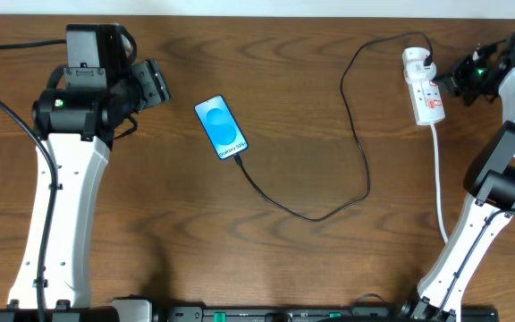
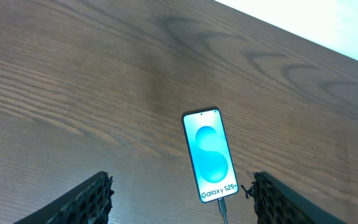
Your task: Plug charger to phone and switch on socket
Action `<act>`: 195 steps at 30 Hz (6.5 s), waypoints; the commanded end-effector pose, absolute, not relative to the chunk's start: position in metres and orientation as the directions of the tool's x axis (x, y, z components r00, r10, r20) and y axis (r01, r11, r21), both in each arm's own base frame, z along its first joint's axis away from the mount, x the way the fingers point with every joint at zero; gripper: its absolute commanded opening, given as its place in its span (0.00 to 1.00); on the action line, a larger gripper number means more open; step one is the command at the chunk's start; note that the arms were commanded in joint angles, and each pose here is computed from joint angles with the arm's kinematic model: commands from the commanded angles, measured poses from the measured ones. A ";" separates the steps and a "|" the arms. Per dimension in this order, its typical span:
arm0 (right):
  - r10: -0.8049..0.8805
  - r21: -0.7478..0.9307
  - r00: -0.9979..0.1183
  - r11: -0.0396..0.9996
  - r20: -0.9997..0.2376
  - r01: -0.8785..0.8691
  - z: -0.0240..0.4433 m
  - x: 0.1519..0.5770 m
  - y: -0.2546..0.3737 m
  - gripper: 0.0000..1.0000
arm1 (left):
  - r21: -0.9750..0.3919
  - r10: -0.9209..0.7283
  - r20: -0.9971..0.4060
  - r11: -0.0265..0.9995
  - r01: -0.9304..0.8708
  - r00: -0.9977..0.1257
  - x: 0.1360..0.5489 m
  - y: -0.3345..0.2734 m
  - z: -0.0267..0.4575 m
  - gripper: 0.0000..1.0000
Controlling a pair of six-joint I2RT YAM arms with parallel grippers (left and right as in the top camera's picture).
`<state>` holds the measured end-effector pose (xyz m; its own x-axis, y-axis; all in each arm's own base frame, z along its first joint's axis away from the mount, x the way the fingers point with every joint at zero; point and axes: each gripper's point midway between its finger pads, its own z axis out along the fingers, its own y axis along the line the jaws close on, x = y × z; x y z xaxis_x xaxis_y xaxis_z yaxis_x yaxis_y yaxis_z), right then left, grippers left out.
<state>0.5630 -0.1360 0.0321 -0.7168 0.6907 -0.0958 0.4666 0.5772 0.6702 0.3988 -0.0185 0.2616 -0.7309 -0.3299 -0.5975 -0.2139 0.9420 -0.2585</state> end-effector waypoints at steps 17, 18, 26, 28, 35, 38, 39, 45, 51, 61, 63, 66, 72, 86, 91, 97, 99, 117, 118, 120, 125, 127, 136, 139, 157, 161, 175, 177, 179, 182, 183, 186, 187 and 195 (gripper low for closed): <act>0.643 0.671 -0.765 0.573 -0.013 0.471 0.019 0.548 -0.115 0.01 | -0.244 -0.328 -0.596 0.944 -0.224 -0.733 0.401 -0.014 0.258 0.73; 0.644 0.672 -0.765 0.574 -0.017 0.468 0.019 0.549 -0.115 0.01 | -0.244 -0.328 -0.596 0.944 -0.224 -0.733 0.401 -0.014 0.258 0.73; 0.650 0.670 -0.759 0.580 -0.040 0.462 0.019 0.549 -0.126 0.01 | -0.243 -0.328 -0.596 0.944 -0.225 -0.733 0.401 -0.014 0.258 0.73; 0.650 0.673 -0.759 0.579 -0.040 0.460 0.020 0.550 -0.126 0.01 | -0.244 -0.328 -0.597 0.944 -0.224 -0.732 0.401 -0.014 0.258 0.73; 0.656 0.628 -0.752 0.614 -0.068 0.478 0.020 0.554 -0.125 0.01 | -0.244 -0.328 -0.596 0.944 -0.224 -0.733 0.401 -0.014 0.258 0.73; 0.654 0.617 -0.751 0.628 -0.089 0.474 0.027 0.559 -0.126 0.01 | -0.243 -0.328 -0.596 0.944 -0.225 -0.733 0.401 -0.014 0.258 0.73; 0.654 0.615 -0.751 0.631 -0.095 0.472 0.028 0.560 -0.126 0.01 | -0.243 -0.328 -0.596 0.944 -0.225 -0.733 0.401 -0.014 0.258 0.73; 0.663 0.620 -0.744 0.620 -0.085 0.482 0.029 0.559 -0.128 0.01 | -0.243 -0.328 -0.596 0.944 -0.225 -0.733 0.401 -0.014 0.258 0.73; 0.652 0.706 -0.755 0.568 -0.072 0.423 0.041 0.564 -0.122 0.01 | -0.243 -0.328 -0.596 0.944 -0.225 -0.733 0.401 -0.014 0.258 0.73; 0.624 0.803 -0.781 0.469 -0.006 0.369 0.058 0.560 -0.107 0.01 | -0.243 -0.328 -0.595 0.944 -0.225 -0.734 0.400 -0.014 0.258 0.73; 0.625 0.801 -0.780 0.465 0.006 0.378 0.057 0.557 -0.108 0.01 | -0.242 -0.328 -0.593 0.944 -0.225 -0.736 0.400 -0.014 0.257 0.73; 0.605 0.822 -0.796 0.450 0.007 0.349 0.062 0.555 -0.104 0.01 | -0.242 -0.328 -0.593 0.944 -0.225 -0.735 0.400 -0.014 0.257 0.73; 0.600 0.831 -0.800 0.442 0.008 0.339 0.064 0.553 -0.104 0.01 | -0.242 -0.328 -0.593 0.944 -0.226 -0.735 0.400 -0.014 0.257 0.73; 0.622 0.827 -0.783 0.432 0.014 0.358 0.062 0.543 -0.126 0.01 | -0.243 -0.328 -0.593 0.944 -0.225 -0.735 0.400 -0.014 0.257 0.73; 0.650 0.798 -0.760 0.449 0.016 0.401 0.055 0.540 -0.140 0.01 | -0.243 -0.329 -0.593 0.943 -0.226 -0.735 0.400 -0.014 0.257 0.73; 0.668 0.779 -0.744 0.453 0.024 0.433 0.046 0.542 -0.144 0.01 | -0.243 -0.328 -0.593 0.944 -0.225 -0.735 0.400 -0.014 0.257 0.73; 0.668 0.779 -0.743 0.448 0.034 0.439 0.041 0.542 -0.144 0.01 | -0.243 -0.328 -0.593 0.944 -0.225 -0.735 0.400 -0.014 0.257 0.73; 0.634 0.849 -0.773 0.411 -0.005 0.332 0.040 0.560 -0.129 0.01 | -0.242 -0.328 -0.593 0.944 -0.226 -0.735 0.400 -0.014 0.257 0.73; 0.636 0.849 -0.772 0.409 -0.004 0.334 0.040 0.560 -0.130 0.01 | -0.242 -0.328 -0.593 0.944 -0.226 -0.735 0.400 -0.014 0.257 0.73; 0.637 0.849 -0.771 0.409 -0.003 0.335 0.040 0.560 -0.130 0.01 | -0.242 -0.328 -0.593 0.944 -0.226 -0.735 0.400 -0.014 0.257 0.73; 0.639 0.839 -0.769 0.422 -0.007 0.343 0.038 0.561 -0.129 0.01 | -0.242 -0.328 -0.593 0.944 -0.226 -0.735 0.400 -0.014 0.257 0.73; 0.638 0.835 -0.770 0.426 -0.005 0.347 0.036 0.561 -0.128 0.01 | -0.242 -0.328 -0.593 0.944 -0.226 -0.735 0.400 -0.014 0.257 0.73; 0.635 0.824 -0.773 0.436 0.004 0.362 0.027 0.561 -0.124 0.01 | -0.242 -0.328 -0.593 0.944 -0.226 -0.735 0.400 -0.014 0.257 0.73; 0.635 0.815 -0.772 0.444 0.007 0.372 0.024 0.560 -0.123 0.01 | -0.243 -0.328 -0.594 0.944 -0.225 -0.735 0.400 -0.014 0.258 0.73; 0.645 0.735 -0.764 0.506 0.026 0.452 0.005 0.553 -0.121 0.01 | -0.243 -0.328 -0.594 0.944 -0.225 -0.735 0.400 -0.014 0.258 0.73; 0.648 0.726 -0.761 0.507 0.034 0.464 0.004 0.551 -0.121 0.01 | -0.243 -0.328 -0.594 0.944 -0.225 -0.735 0.400 -0.014 0.258 0.73; 0.654 0.700 -0.755 0.521 0.040 0.488 -0.001 0.548 -0.124 0.01 | -0.243 -0.328 -0.594 0.944 -0.225 -0.735 0.400 -0.014 0.258 0.73; 0.654 0.701 -0.755 0.521 0.038 0.487 -0.001 0.548 -0.124 0.01 | -0.243 -0.328 -0.594 0.944 -0.225 -0.735 0.400 -0.014 0.258 0.73; 0.659 0.698 -0.751 0.520 0.039 0.492 -0.001 0.548 -0.125 0.01 | -0.243 -0.328 -0.594 0.944 -0.225 -0.735 0.400 -0.014 0.258 0.73; 0.670 0.690 -0.742 0.519 0.039 0.505 -0.003 0.549 -0.127 0.01 | -0.242 -0.328 -0.593 0.944 -0.226 -0.735 0.400 -0.014 0.257 0.73; 0.669 0.690 -0.742 0.519 0.038 0.504 -0.003 0.550 -0.127 0.01 | -0.243 -0.328 -0.594 0.944 -0.225 -0.735 0.400 -0.014 0.258 0.73; 0.670 0.692 -0.742 0.520 0.034 0.501 -0.002 0.550 -0.127 0.01 | -0.243 -0.328 -0.594 0.944 -0.225 -0.735 0.400 -0.014 0.258 0.73; 0.669 0.692 -0.742 0.521 0.033 0.500 -0.002 0.550 -0.127 0.01 | -0.242 -0.328 -0.593 0.944 -0.226 -0.735 0.400 -0.014 0.257 0.73; 0.668 0.695 -0.744 0.522 0.027 0.494 -0.002 0.555 -0.122 0.01 | -0.243 -0.328 -0.594 0.944 -0.225 -0.735 0.400 -0.014 0.258 0.73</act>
<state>0.5565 -0.1397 0.0260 -0.7356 0.6774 -0.0039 0.4439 0.4864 0.7525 0.3985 -0.0184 0.2614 -0.7316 -0.3295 -0.5968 -0.2141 0.9422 -0.2577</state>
